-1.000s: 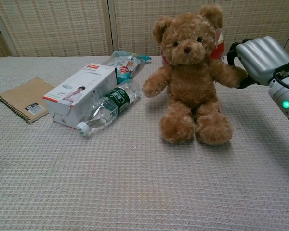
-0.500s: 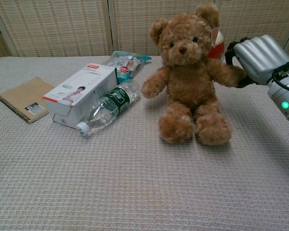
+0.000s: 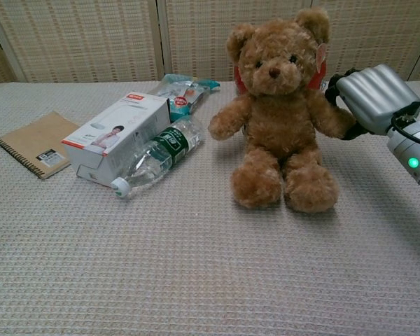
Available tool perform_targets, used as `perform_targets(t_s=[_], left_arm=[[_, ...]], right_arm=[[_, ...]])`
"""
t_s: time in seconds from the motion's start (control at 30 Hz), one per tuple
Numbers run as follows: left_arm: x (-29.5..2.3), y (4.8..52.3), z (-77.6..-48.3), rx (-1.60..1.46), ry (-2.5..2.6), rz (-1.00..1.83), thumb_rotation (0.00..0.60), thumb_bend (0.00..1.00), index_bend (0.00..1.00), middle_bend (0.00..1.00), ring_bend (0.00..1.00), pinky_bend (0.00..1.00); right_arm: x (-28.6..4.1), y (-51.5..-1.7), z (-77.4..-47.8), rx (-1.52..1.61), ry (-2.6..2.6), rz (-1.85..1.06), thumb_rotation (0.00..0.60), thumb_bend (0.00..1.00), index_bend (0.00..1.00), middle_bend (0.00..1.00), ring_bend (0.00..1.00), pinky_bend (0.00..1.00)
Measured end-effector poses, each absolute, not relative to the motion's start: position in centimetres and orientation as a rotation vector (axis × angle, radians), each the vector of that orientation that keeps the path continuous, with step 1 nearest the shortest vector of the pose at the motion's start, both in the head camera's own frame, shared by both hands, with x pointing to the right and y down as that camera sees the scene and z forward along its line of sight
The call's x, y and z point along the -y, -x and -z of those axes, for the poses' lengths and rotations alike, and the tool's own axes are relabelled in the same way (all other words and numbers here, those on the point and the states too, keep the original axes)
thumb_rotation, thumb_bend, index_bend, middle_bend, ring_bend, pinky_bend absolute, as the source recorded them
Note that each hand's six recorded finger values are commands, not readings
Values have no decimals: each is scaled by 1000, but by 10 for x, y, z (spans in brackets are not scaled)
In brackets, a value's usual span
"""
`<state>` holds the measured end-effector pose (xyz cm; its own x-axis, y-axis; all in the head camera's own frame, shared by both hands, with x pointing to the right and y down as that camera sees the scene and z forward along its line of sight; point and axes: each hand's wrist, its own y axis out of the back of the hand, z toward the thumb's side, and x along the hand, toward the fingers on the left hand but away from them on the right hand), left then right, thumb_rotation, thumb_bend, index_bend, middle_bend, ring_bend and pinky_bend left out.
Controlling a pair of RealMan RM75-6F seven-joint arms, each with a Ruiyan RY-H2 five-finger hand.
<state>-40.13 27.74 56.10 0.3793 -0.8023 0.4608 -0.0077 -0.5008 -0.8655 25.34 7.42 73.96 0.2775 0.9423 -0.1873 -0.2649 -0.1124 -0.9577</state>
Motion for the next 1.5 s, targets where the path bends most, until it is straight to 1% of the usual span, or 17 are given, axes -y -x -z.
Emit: perform_targets(t_s=[0.43,0.83,0.9,0.93,0.97,1.03,1.07,1.13,1.23,1.3,1.37,1.5], left_arm=[[-278,401,-560,-711,1812,1204,600,554,328,467,469,546],[-277,402,-560,-710,1809,1211,600,555,327,467,469,546],[-277,403,-560,-710,1810,1211,600,554,327,467,469,546],[-277,403,-560,-710,1809,1210,600,554,327,466,469,546],[-277,403,-560,-710,1809,1210,600,554,328,467,469,546],[-277,403,-560,-710,1808,1210,600,554,327,467,469,546],[-277,403,-560,-711,1806,1211,600,554,328,467,469,546],[-276,404,-560,-713,1804,1213,600,554,328,467,469,546],[-275,405,-560,-721,1799,1216,600,554,328,467,469,546],[-275,406,-561,-723,1798,1223,600,554,328,467,469,546],[-274,406,-562,-723,1795,1230,600,554,328,466,469,546],[-275,405,-562,-721,1790,1231,600,554,328,467,469,546]], right_arm=[[-56,-258,-713,864,1201,-1135,600,86,664,344,319,595],[-71,-261,-736,762,1250,-1206,600,86,660,344,319,595],[-71,-262,-735,772,1256,-1202,600,86,597,343,310,592],[-71,-263,-735,778,1261,-1201,600,86,526,343,287,585],[-71,-264,-735,786,1269,-1199,600,86,427,332,242,563],[-72,-267,-734,809,1293,-1193,600,86,279,283,168,518],[-72,-269,-733,820,1305,-1188,600,86,199,240,129,492],[-76,-274,-730,841,1332,-1166,600,86,115,187,77,441],[-84,-286,-720,868,1356,-1111,600,86,77,150,25,356],[-95,-299,-711,882,1357,-1074,600,86,69,143,9,309],[-108,-314,-701,895,1355,-1051,600,86,73,143,7,289],[-139,-345,-689,914,1369,-1070,600,85,101,143,8,287]])
